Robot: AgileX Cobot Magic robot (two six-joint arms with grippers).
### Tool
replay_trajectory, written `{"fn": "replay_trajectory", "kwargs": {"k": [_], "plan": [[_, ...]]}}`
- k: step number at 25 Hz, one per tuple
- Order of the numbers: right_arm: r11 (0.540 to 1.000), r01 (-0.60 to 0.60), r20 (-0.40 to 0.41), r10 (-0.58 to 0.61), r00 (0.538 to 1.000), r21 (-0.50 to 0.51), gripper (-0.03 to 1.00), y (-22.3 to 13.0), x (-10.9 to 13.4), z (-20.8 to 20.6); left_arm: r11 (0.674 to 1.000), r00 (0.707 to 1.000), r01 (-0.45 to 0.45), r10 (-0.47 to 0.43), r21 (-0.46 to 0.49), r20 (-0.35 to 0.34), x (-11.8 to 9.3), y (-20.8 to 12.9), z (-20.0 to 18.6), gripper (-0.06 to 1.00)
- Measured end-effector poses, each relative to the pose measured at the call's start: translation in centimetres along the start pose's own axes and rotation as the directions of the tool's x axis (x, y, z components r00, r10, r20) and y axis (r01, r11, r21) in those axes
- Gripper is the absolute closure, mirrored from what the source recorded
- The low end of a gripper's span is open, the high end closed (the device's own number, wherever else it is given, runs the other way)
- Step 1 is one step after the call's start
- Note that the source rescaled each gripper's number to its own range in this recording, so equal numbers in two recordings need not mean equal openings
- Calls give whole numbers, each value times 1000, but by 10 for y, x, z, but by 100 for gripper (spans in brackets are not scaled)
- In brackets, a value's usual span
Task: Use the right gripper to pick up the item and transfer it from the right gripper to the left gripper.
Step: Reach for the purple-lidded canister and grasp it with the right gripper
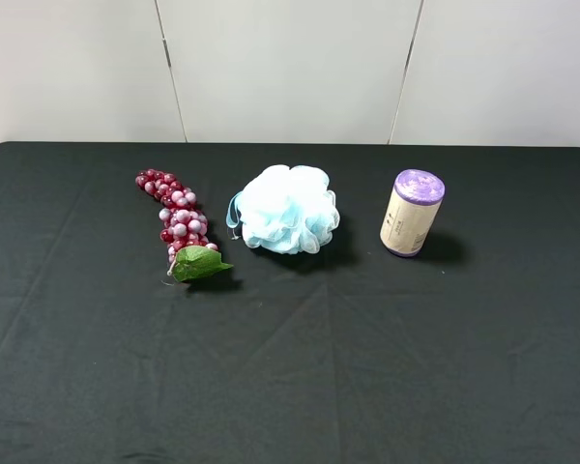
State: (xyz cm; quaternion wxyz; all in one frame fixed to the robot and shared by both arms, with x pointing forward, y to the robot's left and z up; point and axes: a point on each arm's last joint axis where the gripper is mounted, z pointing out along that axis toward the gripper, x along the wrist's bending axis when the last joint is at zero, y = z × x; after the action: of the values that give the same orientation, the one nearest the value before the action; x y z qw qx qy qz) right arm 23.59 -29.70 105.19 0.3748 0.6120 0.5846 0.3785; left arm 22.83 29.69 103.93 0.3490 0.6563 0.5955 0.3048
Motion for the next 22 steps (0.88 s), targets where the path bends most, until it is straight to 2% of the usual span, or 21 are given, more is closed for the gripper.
{"fn": "replay_trajectory", "kwargs": {"k": [7,10,14,22], "plan": [[1000,0,-1,0,1000,0,-1,0,0,0,1000,1000,0,0,0,0,0,0,0,3],[1000,-6,-11,6,1000,-30,-1,5,1,-4,1000,1000,0,0,0,0,0,0,0,3],[998,-11,-16,10,1000,-63,-1,28,2,-4,1000,1000,0,0,0,0,0,0,0,3],[1000,12,-15,-12,1000,9,-1,98,3,28,1000,1000,0,0,0,0,0,0,0,3]]}}
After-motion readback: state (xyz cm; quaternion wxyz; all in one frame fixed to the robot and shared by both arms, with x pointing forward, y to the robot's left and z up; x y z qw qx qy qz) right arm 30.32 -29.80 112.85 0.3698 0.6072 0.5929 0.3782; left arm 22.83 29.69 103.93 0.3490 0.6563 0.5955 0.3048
